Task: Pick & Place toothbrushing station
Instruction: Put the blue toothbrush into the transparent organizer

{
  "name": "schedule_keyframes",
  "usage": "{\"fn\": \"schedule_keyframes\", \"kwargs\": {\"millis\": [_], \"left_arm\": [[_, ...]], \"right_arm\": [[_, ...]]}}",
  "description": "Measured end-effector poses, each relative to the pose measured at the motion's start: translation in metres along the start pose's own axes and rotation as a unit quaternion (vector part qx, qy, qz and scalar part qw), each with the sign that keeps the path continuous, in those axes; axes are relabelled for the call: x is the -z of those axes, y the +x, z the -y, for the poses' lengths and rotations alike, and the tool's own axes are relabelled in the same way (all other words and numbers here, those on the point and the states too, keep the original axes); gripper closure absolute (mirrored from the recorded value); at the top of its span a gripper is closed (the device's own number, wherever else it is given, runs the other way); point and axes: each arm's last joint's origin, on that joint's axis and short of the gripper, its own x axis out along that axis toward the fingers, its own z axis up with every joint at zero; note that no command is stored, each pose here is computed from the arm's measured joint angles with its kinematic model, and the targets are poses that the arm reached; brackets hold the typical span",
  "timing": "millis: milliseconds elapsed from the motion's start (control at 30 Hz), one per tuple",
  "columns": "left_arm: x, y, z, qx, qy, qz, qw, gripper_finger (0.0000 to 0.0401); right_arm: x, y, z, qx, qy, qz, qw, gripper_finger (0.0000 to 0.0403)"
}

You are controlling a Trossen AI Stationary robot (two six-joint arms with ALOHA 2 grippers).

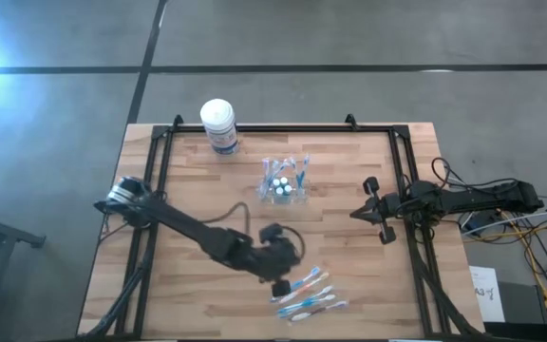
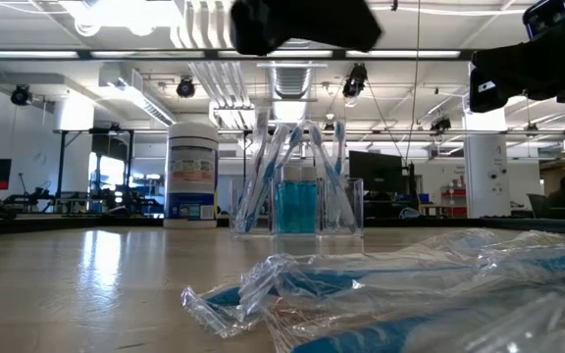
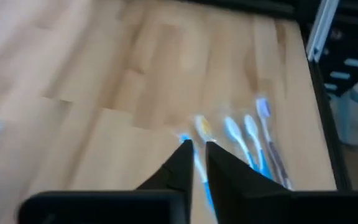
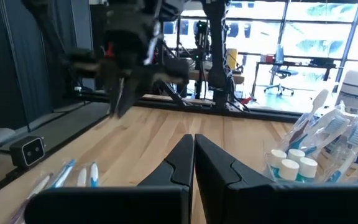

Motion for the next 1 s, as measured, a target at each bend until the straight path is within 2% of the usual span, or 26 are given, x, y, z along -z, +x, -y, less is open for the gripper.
{"fn": "schedule_keyframes", "kwargs": {"millis": [267, 400, 500, 733, 900, 1000], "left_arm": [[0.003, 0.054, 0.020, 0.025, -0.010, -0.087, 0.996, 0.0255], [0.009, 0.074, 0.019, 0.021, -0.033, -0.125, 0.991, 0.0206], [0.018, 0.086, 0.015, 0.009, -0.036, -0.147, 0.988, 0.0183], [0.040, 0.110, 0.003, -0.018, -0.036, -0.186, 0.982, 0.0176], [0.043, 0.115, -0.001, -0.022, -0.027, -0.190, 0.981, 0.0179], [0.043, 0.115, -0.001, -0.019, -0.012, -0.192, 0.981, 0.0196]], "right_arm": [[0.000, 0.000, 0.000, 0.000, 0.002, -0.002, 1.000, 0.0394], [0.000, 0.000, 0.000, -0.001, 0.002, -0.002, 1.000, 0.0394], [0.000, 0.000, 0.000, -0.001, 0.002, -0.002, 1.000, 0.0394], [0.000, 0.000, 0.000, -0.001, 0.002, -0.002, 1.000, 0.0394], [0.000, 0.000, 0.000, -0.001, 0.001, -0.001, 1.000, 0.0394], [0.000, 0.000, 0.000, 0.000, -0.001, -0.001, 1.000, 0.0394]]}}
